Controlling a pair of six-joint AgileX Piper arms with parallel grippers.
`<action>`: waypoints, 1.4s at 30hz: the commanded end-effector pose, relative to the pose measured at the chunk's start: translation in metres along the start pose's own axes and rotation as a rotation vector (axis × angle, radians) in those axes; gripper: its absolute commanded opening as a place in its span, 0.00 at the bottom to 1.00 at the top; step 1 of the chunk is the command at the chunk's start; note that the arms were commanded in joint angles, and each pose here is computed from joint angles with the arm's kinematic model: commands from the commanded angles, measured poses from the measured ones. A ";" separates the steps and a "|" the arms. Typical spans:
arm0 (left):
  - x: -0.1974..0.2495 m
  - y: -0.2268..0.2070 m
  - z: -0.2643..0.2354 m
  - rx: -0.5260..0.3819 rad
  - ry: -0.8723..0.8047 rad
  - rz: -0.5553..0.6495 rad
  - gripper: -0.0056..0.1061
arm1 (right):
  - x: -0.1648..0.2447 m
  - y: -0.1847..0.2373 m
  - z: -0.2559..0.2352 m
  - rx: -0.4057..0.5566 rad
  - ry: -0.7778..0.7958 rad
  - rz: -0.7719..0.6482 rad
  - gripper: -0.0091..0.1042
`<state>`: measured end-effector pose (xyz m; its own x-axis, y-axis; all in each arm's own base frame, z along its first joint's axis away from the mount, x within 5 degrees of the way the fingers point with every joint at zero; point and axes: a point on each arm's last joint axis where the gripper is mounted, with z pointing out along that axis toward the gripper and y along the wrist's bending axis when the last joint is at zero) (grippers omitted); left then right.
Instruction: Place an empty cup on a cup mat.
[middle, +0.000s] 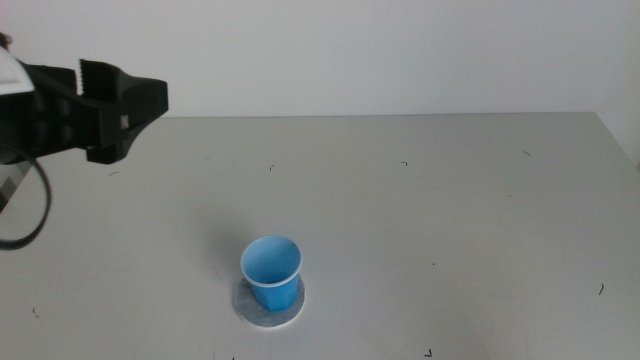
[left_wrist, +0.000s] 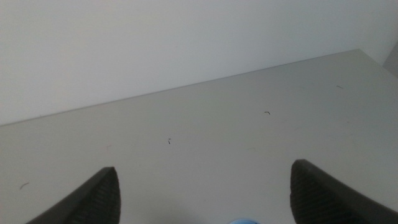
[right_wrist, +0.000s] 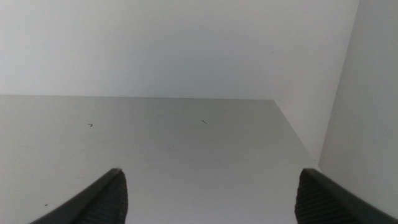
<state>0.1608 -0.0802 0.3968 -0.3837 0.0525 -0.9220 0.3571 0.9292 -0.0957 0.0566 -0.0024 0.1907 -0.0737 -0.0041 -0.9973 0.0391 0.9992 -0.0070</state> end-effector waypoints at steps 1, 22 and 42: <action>-0.014 -0.002 -0.018 0.024 -0.122 0.043 0.99 | -0.011 0.000 -0.003 0.000 -0.111 -0.019 0.91; 0.115 0.041 -0.061 -0.213 -0.259 0.005 0.99 | -0.011 0.000 -0.003 0.000 -0.111 -0.019 0.91; 0.227 0.049 -0.042 -0.243 -0.404 -0.005 0.99 | -0.011 0.000 -0.003 0.000 -0.110 -0.019 0.91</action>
<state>0.0557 -0.0080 0.1887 -0.1021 -0.0110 -0.9947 0.1321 0.9909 -0.0245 0.0566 -0.0024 0.1908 -0.0734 -0.0041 -0.9973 0.0391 0.9992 -0.0070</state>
